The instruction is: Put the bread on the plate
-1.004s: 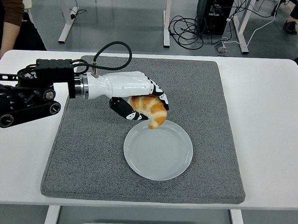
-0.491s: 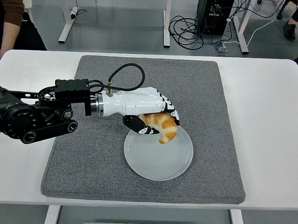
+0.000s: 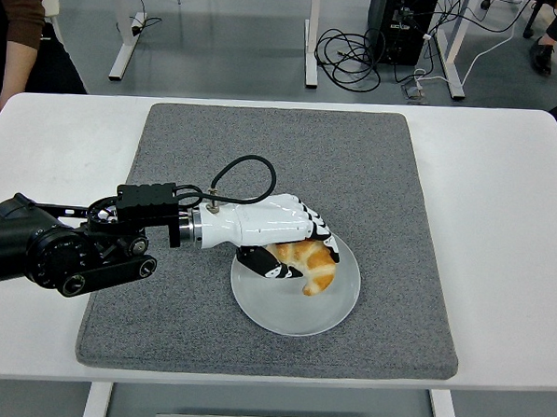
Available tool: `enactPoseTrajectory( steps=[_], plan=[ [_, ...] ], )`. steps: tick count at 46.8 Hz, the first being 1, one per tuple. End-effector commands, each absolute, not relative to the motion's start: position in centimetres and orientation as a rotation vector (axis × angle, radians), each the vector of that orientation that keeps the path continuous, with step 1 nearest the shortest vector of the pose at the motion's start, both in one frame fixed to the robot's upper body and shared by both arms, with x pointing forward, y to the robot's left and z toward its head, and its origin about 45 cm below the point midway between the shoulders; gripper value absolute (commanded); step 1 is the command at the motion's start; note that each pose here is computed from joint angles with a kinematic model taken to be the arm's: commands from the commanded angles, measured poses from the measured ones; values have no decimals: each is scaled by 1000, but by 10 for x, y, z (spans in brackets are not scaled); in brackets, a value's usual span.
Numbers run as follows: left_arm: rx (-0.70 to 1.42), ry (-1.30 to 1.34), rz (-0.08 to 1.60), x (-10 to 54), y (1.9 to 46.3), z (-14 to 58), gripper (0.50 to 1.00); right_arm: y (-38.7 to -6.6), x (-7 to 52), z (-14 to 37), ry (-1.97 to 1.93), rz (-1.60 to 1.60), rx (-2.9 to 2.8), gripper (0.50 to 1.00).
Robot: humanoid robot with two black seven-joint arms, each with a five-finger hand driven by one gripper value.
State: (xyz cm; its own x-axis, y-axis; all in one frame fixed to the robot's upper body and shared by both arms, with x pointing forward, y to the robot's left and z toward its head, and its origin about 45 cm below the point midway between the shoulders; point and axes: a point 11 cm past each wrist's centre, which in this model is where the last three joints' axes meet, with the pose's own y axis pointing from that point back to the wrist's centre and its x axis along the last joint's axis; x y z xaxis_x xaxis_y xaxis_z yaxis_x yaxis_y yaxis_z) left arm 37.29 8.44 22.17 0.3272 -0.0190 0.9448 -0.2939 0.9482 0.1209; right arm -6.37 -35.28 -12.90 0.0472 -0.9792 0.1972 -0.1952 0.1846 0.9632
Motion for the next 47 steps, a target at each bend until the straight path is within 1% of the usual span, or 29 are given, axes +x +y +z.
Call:
enactPoseTrajectory(
  steps=[1, 47],
  plan=[
    [289, -1221, 182, 370, 83, 218, 500, -353, -64, -129, -1382, -921, 1230, 1000],
    [326, -1164, 232, 369, 93, 192, 500, -353, -62, -129, -1383, -920, 1233, 1000]
  ],
)
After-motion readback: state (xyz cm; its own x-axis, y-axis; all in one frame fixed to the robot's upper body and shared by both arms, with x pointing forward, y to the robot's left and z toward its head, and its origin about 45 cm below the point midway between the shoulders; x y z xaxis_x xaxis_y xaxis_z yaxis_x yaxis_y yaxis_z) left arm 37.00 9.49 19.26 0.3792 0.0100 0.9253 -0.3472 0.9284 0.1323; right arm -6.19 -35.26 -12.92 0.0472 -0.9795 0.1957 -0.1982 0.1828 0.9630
